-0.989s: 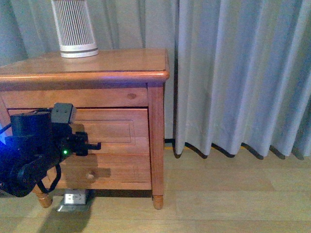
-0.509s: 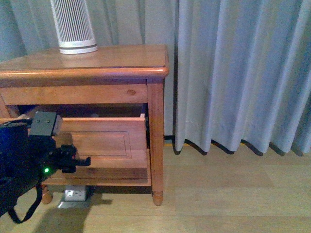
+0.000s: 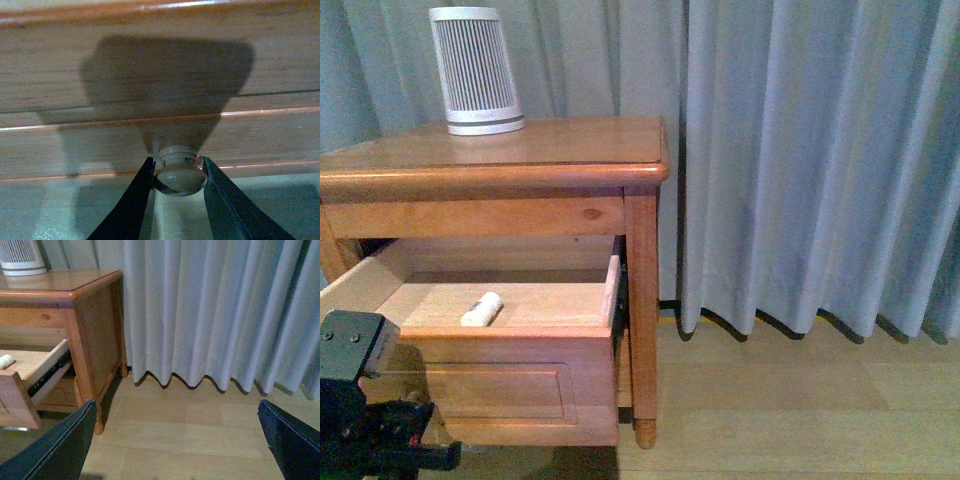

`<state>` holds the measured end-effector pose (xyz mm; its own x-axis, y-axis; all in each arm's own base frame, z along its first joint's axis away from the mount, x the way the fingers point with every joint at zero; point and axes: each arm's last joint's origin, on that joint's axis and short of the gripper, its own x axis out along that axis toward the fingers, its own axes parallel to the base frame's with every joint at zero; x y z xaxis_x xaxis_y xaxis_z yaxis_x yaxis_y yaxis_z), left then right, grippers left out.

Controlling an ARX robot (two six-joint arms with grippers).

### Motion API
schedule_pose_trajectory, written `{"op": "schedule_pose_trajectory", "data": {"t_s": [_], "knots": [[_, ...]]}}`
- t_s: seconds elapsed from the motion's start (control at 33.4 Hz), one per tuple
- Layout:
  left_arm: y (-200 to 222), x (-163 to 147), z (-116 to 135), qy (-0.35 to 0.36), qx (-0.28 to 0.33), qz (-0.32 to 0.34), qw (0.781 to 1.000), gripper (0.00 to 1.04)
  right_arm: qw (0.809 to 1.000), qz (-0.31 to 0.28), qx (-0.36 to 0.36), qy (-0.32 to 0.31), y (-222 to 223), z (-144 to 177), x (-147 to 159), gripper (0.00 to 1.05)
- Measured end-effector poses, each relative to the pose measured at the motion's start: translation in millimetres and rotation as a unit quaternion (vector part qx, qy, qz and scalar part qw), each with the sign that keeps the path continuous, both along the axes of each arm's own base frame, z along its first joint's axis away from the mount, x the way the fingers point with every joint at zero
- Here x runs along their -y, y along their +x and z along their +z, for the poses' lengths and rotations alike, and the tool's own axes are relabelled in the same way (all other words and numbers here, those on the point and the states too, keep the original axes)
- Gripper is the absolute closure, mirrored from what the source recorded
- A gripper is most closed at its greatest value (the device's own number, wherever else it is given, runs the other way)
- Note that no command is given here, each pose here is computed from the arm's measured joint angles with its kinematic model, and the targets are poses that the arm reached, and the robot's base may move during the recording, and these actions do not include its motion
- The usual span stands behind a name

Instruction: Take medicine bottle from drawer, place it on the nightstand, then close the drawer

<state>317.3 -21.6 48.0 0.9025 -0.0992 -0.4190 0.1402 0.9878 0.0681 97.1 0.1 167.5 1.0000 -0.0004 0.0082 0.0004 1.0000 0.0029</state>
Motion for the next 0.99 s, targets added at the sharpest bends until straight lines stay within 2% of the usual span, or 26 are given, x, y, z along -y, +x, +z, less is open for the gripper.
{"op": "schedule_pose_trajectory", "data": {"t_s": [0.15, 0.33, 0.54, 0.66, 0.84, 0.99], "knots": [[-8.4, 0.8, 2.7, 0.003, -0.012, -0.002, 1.0, 0.8, 1.0, 0.0, 0.0, 0.0, 0.0, 0.0, 0.0, 0.07], [-11.8, 4.3, 11.6, 0.003, -0.014, -0.021, 1.0, 0.43, 1.0, 0.0, 0.0, 0.0, 0.0, 0.0, 0.0, 0.07], [-18.1, 2.8, 26.3, 0.002, -0.014, -0.017, 1.0, 0.06, 1.0, 0.0, 0.0, 0.0, 0.0, 0.0, 0.0, 0.07], [-28.4, -1.7, 52.6, -0.009, 0.006, -0.016, 1.0, 0.07, 1.0, 0.0, 0.0, 0.0, 0.0, 0.0, 0.0, 0.07], [-60.6, -11.0, 120.9, -0.035, 0.062, -0.01, 0.997, 0.07, 1.0, 0.0, 0.0, 0.0, 0.0, 0.0, 0.0, 0.07], [-90.7, -13.6, 158.7, -0.051, 0.099, -0.012, 0.994, 0.07, 1.0, 0.0, 0.0, 0.0, 0.0, 0.0, 0.0, 0.07]]}}
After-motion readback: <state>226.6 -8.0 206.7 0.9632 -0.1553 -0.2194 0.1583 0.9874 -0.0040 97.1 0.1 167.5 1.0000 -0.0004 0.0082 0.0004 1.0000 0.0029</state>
